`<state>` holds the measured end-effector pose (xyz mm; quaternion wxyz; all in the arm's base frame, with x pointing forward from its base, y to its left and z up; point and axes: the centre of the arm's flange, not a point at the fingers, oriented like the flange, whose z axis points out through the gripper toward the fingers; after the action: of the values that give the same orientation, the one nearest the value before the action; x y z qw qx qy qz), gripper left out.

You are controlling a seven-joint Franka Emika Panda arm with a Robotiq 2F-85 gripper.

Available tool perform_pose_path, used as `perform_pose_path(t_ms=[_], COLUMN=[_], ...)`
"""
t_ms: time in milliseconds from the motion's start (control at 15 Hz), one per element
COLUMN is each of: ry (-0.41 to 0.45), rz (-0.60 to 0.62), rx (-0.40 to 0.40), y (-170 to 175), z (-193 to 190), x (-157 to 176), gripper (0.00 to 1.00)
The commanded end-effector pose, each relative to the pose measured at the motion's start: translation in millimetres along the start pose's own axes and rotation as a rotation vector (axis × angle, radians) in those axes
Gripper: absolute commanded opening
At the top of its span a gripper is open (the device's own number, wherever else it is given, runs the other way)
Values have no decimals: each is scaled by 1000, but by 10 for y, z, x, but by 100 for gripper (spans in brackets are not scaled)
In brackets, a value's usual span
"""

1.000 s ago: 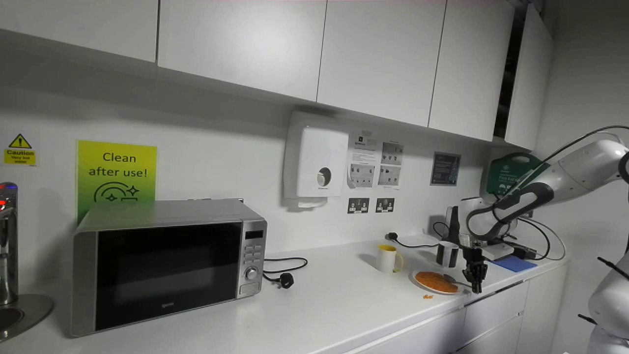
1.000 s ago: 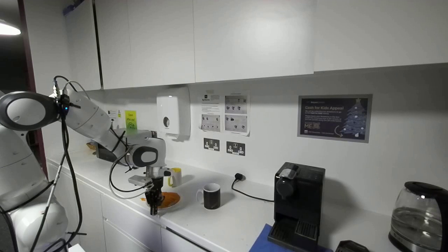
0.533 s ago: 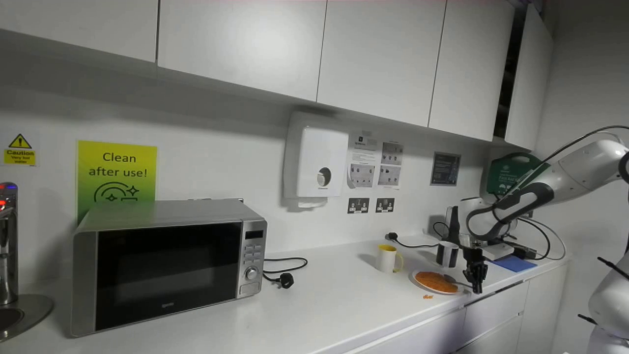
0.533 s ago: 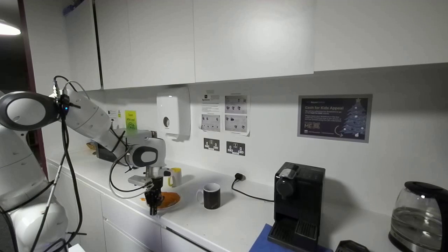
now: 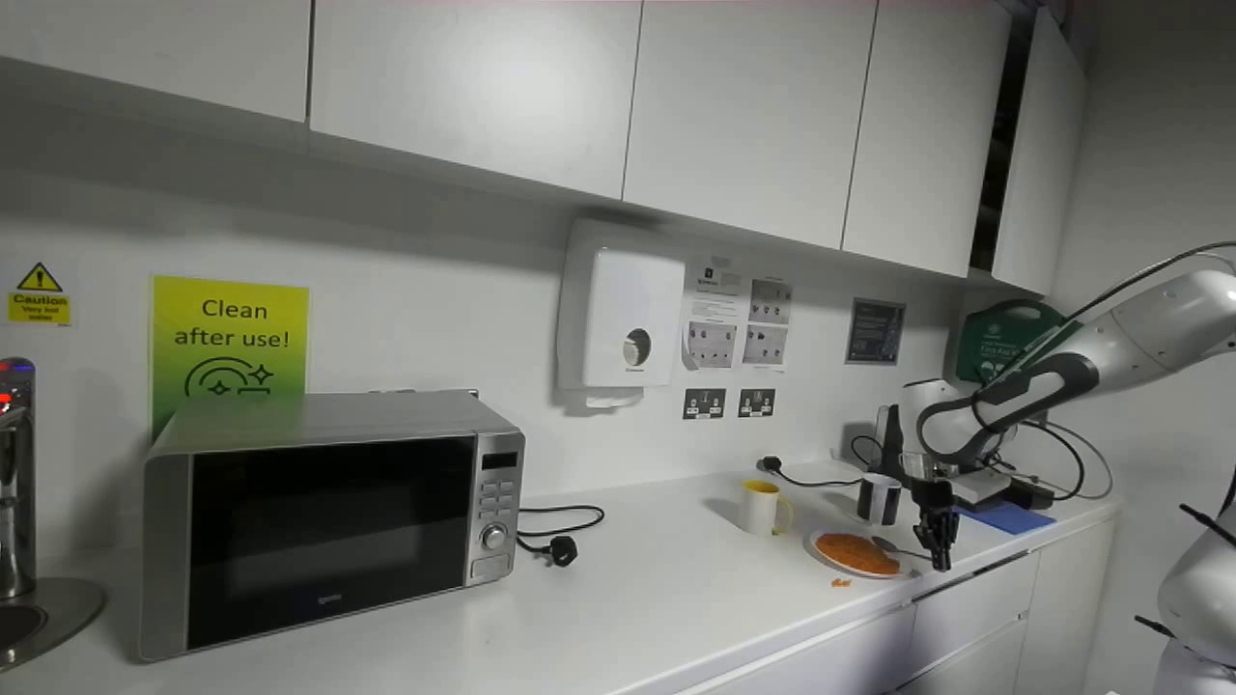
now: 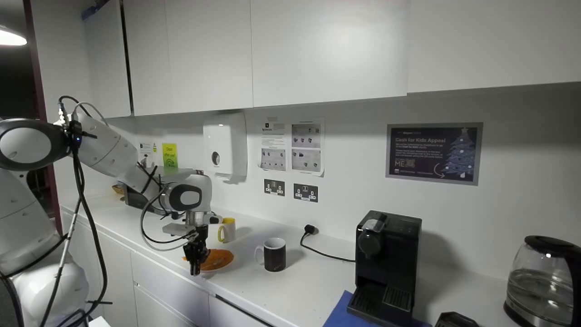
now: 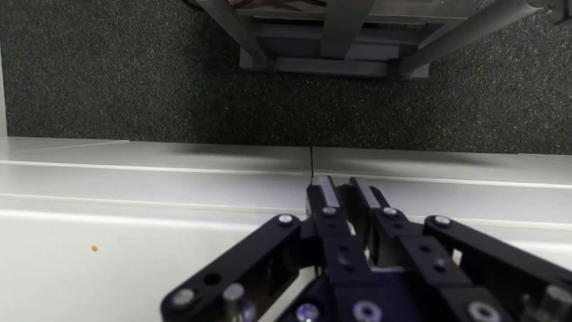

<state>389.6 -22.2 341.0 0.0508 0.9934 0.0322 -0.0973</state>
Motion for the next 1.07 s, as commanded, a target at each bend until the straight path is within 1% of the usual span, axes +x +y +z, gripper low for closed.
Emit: perform_pose_path(t_ms=[0,67,133,533,733,867,1000], ry=[2,-4,-22,-173,-277,-367,-438], rz=[-33,-34,-34,-73,-81,-78,-73], rx=[-11,-11,-8,10,39,68,91], y=[-33,-51,-77,-189,-199,-194,-196], z=[-275,-323,-384,-762,-875,-920,-957], x=[-32,-24,-27,-123,-162,-192,-215], gripper=[7,7,4,3,3,3,3])
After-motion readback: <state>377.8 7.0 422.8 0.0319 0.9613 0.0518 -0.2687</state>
